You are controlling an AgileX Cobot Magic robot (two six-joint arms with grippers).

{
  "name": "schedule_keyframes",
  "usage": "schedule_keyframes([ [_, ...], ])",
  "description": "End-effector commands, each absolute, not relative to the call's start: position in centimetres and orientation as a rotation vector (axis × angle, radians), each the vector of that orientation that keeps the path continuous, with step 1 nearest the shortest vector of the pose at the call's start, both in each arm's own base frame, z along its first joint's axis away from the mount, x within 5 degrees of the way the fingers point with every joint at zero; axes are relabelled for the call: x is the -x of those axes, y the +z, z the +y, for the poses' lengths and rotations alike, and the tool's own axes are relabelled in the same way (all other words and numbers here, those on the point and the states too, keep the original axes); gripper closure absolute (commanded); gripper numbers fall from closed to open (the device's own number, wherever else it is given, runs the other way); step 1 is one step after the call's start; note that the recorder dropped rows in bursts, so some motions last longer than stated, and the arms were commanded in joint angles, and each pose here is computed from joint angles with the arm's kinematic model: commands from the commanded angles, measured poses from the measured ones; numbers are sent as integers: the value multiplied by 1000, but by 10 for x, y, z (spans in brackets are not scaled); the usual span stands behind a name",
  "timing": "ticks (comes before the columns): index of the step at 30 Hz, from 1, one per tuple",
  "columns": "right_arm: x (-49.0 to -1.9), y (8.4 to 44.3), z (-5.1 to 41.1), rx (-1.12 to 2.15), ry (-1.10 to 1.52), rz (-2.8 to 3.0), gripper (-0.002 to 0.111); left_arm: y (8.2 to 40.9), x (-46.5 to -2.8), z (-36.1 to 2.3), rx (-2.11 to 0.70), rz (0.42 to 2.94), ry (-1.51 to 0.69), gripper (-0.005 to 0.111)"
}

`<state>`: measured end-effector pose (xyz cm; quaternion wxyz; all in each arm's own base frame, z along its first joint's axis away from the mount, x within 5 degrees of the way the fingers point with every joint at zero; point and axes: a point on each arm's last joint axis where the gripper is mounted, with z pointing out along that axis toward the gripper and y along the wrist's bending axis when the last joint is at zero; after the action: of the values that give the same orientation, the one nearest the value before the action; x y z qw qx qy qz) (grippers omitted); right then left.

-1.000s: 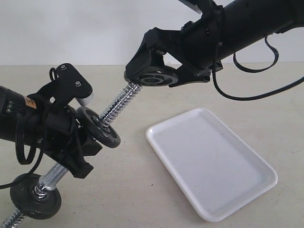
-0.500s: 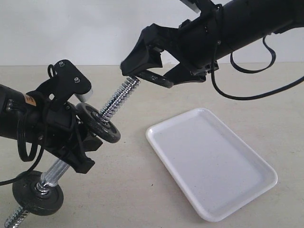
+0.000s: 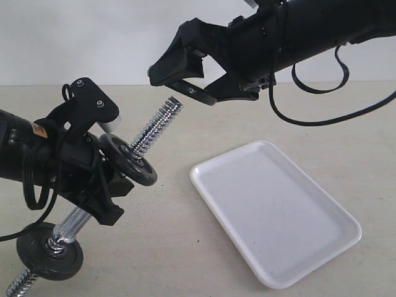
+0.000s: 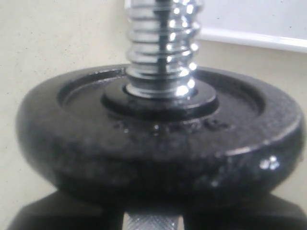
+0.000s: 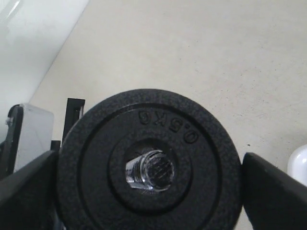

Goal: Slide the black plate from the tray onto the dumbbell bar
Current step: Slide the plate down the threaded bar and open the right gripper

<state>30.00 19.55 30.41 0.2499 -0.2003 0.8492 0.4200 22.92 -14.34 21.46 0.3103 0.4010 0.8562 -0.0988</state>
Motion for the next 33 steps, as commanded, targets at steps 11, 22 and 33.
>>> schedule_keyframes([
  [11,-301,300,202,530,1223,2323,108,249,-244,-144,-823,2080,-252,102],
  [22,-296,292,221,558,1260,2334,108,250,-245,-144,-792,2071,-254,102],
  [33,-296,290,227,545,1218,2318,108,250,-245,-144,-794,2073,-255,102],
])
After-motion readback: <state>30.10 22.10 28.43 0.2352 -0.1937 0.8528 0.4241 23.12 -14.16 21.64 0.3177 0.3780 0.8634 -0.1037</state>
